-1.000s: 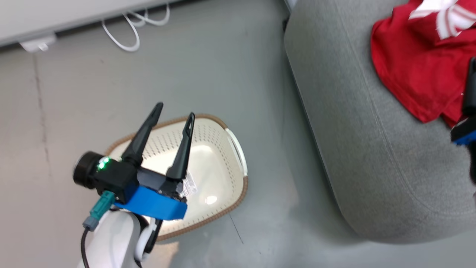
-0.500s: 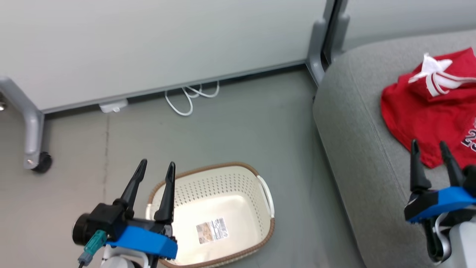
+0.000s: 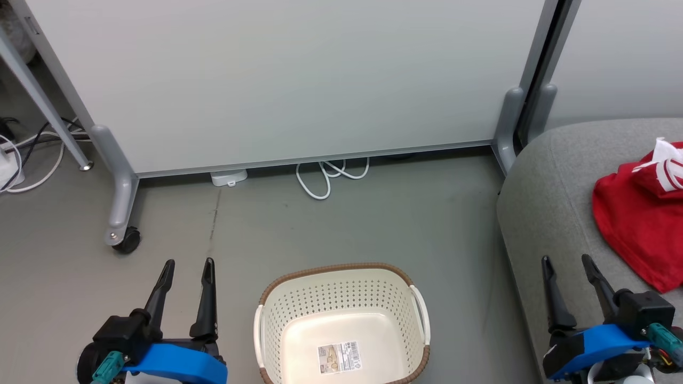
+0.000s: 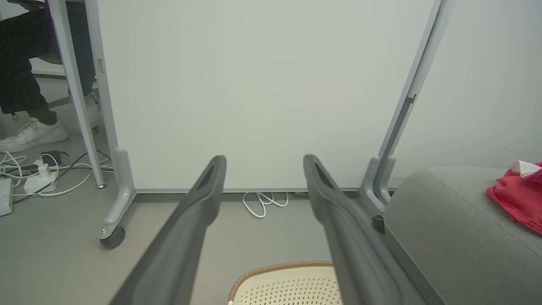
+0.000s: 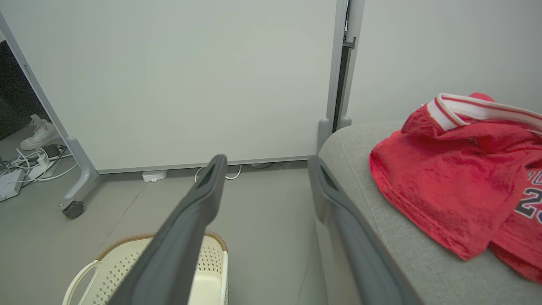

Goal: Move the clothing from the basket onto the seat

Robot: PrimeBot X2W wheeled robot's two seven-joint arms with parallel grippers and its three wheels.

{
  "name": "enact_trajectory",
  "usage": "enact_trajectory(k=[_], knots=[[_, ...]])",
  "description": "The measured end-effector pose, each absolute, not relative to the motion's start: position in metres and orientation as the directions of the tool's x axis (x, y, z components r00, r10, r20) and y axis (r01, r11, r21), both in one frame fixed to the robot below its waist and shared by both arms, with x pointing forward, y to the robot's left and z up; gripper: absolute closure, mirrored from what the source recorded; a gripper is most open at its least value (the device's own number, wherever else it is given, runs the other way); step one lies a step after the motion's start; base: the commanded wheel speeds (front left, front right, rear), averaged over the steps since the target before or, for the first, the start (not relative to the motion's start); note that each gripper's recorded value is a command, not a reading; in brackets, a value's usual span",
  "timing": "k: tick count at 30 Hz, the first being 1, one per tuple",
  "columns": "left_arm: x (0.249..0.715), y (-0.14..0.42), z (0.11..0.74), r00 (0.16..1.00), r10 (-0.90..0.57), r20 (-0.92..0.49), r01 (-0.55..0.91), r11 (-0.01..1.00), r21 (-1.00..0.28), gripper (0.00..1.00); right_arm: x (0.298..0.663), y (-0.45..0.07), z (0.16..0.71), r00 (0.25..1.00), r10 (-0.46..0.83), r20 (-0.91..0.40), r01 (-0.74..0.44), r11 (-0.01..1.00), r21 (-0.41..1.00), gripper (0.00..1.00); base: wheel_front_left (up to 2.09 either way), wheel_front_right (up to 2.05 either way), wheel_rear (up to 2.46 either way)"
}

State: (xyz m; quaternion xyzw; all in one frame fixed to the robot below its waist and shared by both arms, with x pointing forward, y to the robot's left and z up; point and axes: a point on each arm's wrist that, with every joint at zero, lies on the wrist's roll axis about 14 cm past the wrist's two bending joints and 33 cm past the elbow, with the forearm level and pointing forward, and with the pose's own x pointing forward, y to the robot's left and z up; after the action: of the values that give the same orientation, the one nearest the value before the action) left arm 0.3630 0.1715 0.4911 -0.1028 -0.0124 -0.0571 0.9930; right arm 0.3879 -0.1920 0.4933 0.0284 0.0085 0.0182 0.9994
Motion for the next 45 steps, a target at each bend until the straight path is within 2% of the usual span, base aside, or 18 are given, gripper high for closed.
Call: enact_trajectory(k=[9, 34, 35, 45], knots=[[0.349, 0.196, 0.474, 0.999, -0.042, -0.02, 0.037, 0.976, -0.212, 0.0, 0.387, -0.163, 0.496, 0.993, 0.116, -0.009, -0.115, 0.992, 0.06, 0.0, 0.0, 0.0, 0.0], [0.346, 0.194, 0.456, 0.996, -0.054, -0.078, 0.035, 0.974, -0.225, 0.0, 0.386, -0.165, 0.493, 0.994, 0.106, -0.02, -0.104, 0.991, 0.087, 0.0, 0.0, 0.0, 0.0], [0.346, 0.193, 0.456, 0.995, -0.057, -0.079, 0.038, 0.973, -0.226, 1.0, 0.386, -0.165, 0.493, 0.994, 0.106, -0.021, -0.103, 0.991, 0.088, 1.0, 0.0, 0.0, 0.0], [0.318, 0.182, 0.412, 0.974, -0.063, -0.218, 0.004, 0.965, -0.261, 1.0, 0.372, -0.166, 0.455, 0.985, 0.099, -0.139, -0.085, 0.991, 0.103, 1.0, 0.0, 0.0, 0.0]])
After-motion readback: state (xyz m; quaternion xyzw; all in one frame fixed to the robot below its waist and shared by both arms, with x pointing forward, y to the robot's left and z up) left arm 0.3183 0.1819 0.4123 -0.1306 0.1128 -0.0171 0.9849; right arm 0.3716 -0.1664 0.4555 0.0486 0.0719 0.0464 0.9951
